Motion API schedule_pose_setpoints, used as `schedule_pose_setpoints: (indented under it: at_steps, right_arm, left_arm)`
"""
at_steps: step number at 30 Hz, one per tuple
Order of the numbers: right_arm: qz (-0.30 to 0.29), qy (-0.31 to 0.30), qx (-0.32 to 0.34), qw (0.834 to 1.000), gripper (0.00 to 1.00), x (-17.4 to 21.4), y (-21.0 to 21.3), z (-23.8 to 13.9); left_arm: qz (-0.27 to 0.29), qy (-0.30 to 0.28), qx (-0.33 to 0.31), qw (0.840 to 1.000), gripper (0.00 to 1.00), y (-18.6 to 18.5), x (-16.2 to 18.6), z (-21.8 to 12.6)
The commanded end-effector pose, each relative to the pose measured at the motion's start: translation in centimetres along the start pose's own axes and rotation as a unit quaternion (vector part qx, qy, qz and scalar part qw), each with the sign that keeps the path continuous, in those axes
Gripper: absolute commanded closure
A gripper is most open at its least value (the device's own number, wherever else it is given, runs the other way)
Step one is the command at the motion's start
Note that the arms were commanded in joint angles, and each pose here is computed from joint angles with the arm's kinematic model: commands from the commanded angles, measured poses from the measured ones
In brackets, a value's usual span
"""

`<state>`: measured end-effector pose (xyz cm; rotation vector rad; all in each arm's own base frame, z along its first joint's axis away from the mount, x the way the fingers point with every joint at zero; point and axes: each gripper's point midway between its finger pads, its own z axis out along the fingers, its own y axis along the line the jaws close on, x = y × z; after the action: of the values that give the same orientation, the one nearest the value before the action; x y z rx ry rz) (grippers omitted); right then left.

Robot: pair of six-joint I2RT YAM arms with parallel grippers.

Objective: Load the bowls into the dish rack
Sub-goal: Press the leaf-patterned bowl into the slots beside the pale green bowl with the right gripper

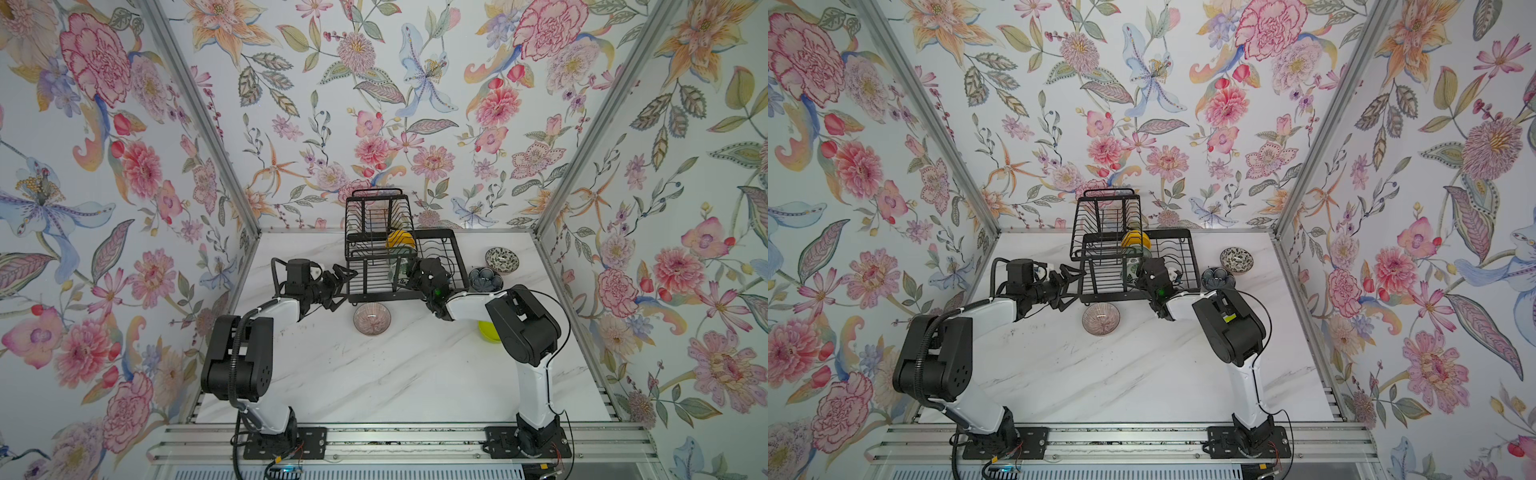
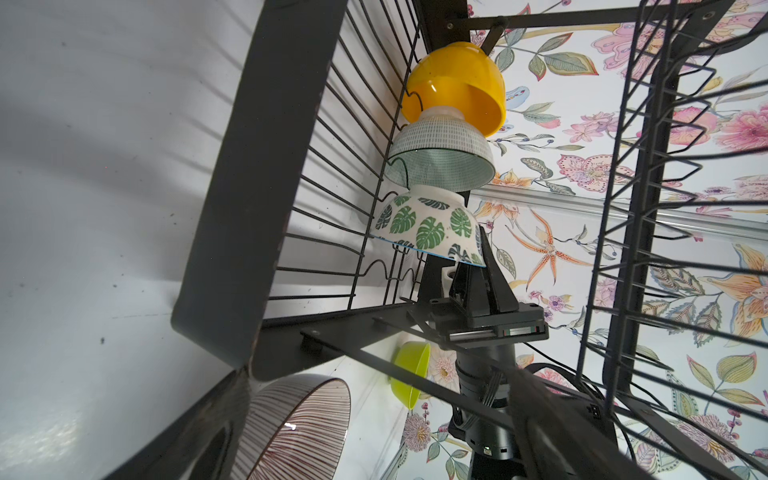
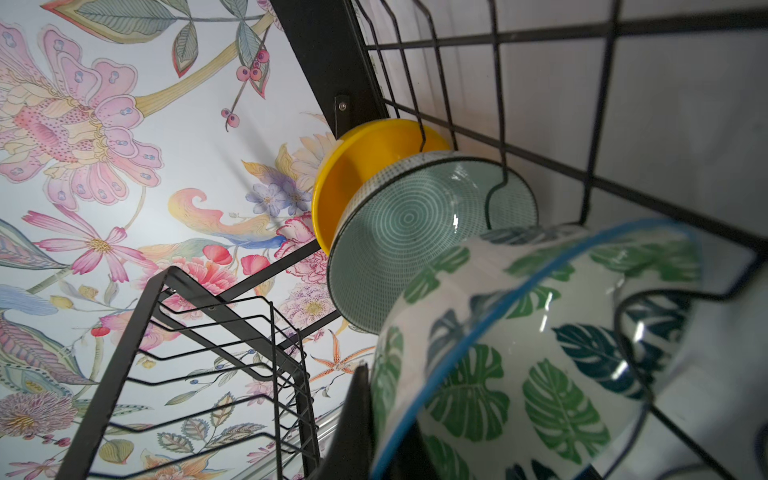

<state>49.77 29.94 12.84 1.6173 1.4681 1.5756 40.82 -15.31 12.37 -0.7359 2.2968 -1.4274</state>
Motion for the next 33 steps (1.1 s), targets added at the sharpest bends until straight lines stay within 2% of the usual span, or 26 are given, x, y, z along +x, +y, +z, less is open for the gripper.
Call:
schedule_pose_setpoints:
  at_steps: [1,17,27,33]
  right_arm:
    - [0.038,-0.001,0.028,0.999,0.93,-0.4,-1.2,-0.2]
    - [0.042,0.011,0.028,0.999,0.82,-0.1,-0.6,-0.5]
    - [0.044,0.018,0.009,0.999,0.63,0.1,1.1,-1.1]
    - [0.043,0.026,-0.001,0.999,0.59,0.3,2.0,-1.6]
  left_arm:
    - [0.017,0.016,0.020,1.000,0.01,-1.2,1.0,-0.1]
    - [0.015,0.008,0.019,1.000,0.01,-1.1,1.3,-0.7]
    - [0.014,-0.001,0.017,1.000,0.01,-1.0,1.6,-1.3]
    - [0.006,0.000,0.013,1.000,0.01,-0.4,1.9,-1.2]
